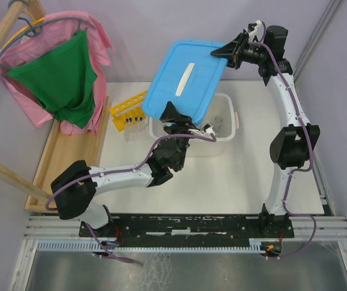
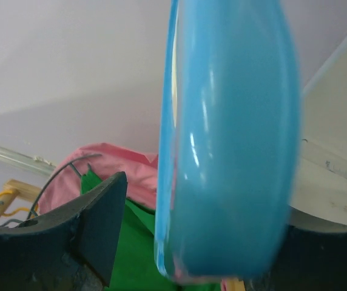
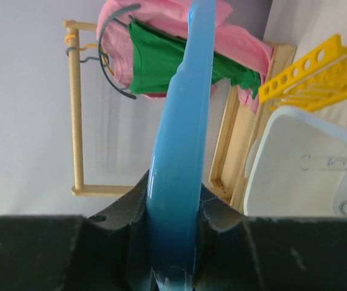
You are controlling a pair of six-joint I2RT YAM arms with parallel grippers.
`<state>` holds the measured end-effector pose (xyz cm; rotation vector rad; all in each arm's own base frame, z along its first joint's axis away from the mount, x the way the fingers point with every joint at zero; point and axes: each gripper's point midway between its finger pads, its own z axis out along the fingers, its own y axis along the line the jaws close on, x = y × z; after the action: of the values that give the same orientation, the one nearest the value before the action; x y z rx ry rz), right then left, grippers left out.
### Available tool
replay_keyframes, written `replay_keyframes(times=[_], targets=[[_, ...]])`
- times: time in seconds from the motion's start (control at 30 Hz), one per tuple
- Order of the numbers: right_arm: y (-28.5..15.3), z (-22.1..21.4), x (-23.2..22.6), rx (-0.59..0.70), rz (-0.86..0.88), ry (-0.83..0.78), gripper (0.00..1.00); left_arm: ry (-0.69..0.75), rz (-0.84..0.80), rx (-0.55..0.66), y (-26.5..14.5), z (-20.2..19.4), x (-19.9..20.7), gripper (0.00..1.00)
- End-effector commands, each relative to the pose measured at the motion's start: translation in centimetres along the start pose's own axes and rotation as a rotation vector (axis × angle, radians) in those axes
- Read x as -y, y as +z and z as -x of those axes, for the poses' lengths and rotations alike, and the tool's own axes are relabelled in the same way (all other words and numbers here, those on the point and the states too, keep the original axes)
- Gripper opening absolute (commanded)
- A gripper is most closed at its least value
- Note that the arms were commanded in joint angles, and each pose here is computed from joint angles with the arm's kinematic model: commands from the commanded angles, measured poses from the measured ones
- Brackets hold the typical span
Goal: Organize the chemistry lab equipment
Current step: Pick up the storage box lid at the center of the board.
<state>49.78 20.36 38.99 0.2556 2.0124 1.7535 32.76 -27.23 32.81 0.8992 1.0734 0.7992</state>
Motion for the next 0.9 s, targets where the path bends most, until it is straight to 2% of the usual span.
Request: replay_keyframes(times=[0.0,0.17,0.3,0.53,0.67,0.77,0.87], targets=[[-0.8,3.7,-4.0,0.123,0.091,-0.110,0.01,-0.196,0.037,-0.116,-0.4,0.6,-0.6,0.73],[-1.3,7.2,-4.1,0.238,0.122,-0.100,0.01,-0.310,0.055,-0.156,-0.2,2.5,-0.4,0.76],[-2.6,10.0,-2.7,0.361,0.073,-0.127,0.01,-0.485,0.082,-0.237,0.5,3.2,-0.4,0.81],[-7.2,13.3,0.0,0.606,-0.108,-0.216,0.01,-0.990,0.004,-0.295,2.5,5.1,-0.8,0.84],[-10.0,14.3,0.1,0.706,-0.164,-0.262,0.01,-1.348,-0.178,-0.299,5.1,5.0,-2.2,0.84],[-11.4,14.8,-1.1,0.748,-0.163,-0.300,0.01,-1.656,-0.335,-0.290,7.5,3.0,-3.4,0.83],[-12.4,15.0,-2.6,0.779,-0.143,-0.334,0.01,-1.887,-0.432,-0.258,9.0,1.5,-4.8,0.82]])
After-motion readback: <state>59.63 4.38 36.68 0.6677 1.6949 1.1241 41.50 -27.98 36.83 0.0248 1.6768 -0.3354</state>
